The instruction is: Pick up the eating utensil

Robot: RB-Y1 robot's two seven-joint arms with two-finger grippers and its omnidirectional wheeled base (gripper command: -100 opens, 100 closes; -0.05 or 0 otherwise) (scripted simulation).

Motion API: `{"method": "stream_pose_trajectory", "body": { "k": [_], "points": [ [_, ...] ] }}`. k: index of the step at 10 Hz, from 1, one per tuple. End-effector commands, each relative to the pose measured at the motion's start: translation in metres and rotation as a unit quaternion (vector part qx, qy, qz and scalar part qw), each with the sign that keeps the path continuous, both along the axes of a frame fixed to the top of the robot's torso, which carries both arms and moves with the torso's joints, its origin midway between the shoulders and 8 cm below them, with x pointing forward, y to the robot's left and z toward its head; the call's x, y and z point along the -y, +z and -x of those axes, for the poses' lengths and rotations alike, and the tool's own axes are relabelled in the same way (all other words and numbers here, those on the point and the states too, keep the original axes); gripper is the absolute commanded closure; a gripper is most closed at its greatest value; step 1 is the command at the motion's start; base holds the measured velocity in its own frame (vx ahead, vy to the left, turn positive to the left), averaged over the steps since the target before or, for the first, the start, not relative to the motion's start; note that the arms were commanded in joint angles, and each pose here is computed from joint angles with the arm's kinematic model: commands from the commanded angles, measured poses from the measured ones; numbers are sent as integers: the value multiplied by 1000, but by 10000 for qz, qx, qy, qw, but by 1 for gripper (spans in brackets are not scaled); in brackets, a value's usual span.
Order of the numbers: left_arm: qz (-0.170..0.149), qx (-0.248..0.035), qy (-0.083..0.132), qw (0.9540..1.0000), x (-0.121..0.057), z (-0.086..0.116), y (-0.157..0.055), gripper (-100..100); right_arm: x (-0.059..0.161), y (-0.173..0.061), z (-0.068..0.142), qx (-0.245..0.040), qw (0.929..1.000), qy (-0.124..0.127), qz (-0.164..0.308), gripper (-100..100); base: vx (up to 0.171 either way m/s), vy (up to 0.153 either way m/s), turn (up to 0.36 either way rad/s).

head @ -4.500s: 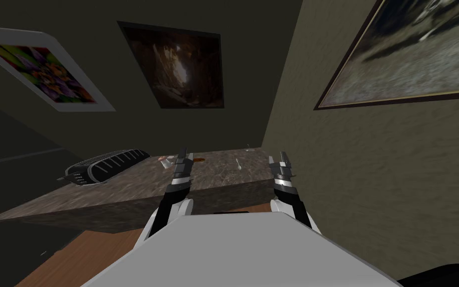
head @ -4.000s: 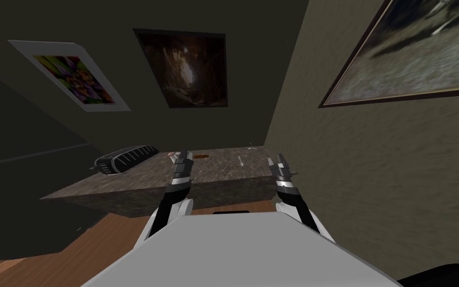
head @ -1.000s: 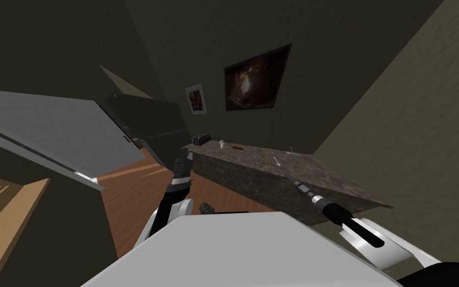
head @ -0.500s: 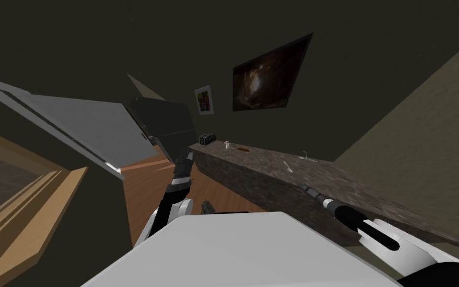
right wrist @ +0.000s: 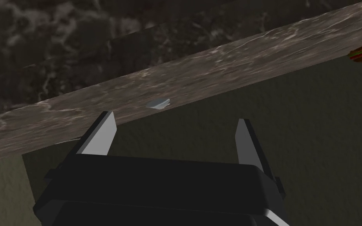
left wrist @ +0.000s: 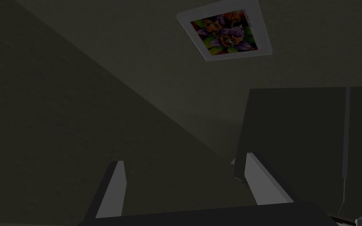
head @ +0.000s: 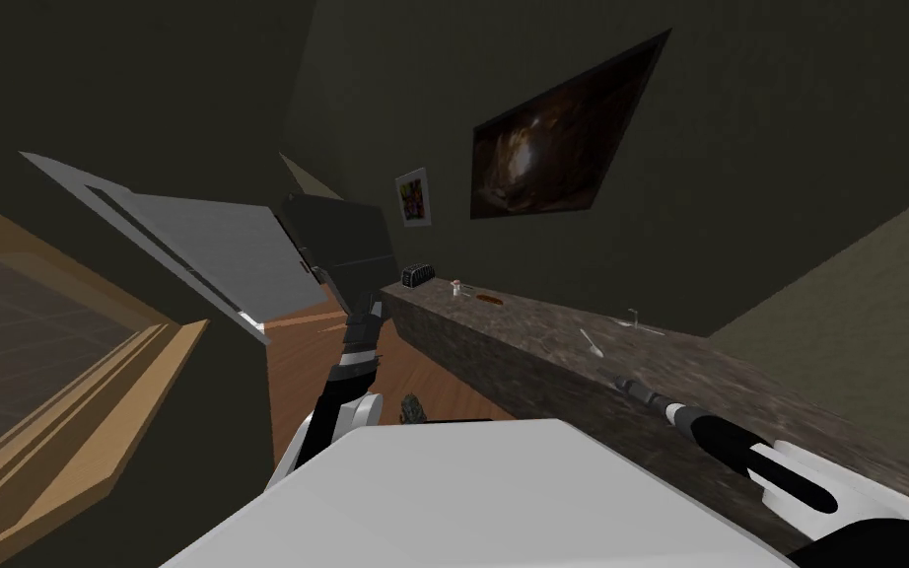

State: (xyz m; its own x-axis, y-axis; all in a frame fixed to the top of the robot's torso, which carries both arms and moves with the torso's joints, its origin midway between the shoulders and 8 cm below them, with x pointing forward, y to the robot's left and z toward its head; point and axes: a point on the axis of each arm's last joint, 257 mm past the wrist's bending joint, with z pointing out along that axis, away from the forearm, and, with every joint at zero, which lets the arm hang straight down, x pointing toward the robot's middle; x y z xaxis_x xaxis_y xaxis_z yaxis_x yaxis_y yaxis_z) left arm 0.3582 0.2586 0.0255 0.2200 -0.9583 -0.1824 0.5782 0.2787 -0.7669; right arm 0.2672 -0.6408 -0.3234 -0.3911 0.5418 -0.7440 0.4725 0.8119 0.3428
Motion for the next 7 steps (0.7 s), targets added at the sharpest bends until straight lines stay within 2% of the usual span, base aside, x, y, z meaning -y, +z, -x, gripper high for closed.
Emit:
{"method": "stream_pose_trajectory", "body": {
  "k": [1, 4, 7],
  "points": [
    [0, 0, 0, 10000, 0, 0, 0, 0, 23, -4, 14, -356, 9988, -16, 332, -100, 118, -11, 211],
    [0, 0, 0, 10000, 0, 0, 0, 0, 58, -10, 46, -979, 9913, -14, 883, -100, 138, -43, 177],
    [-1, -1, 1, 10000, 0, 0, 0, 0, 84, -10, 70, -1440, 9810, 11, 1297, -100, 132, -66, 116]
  ]
}}
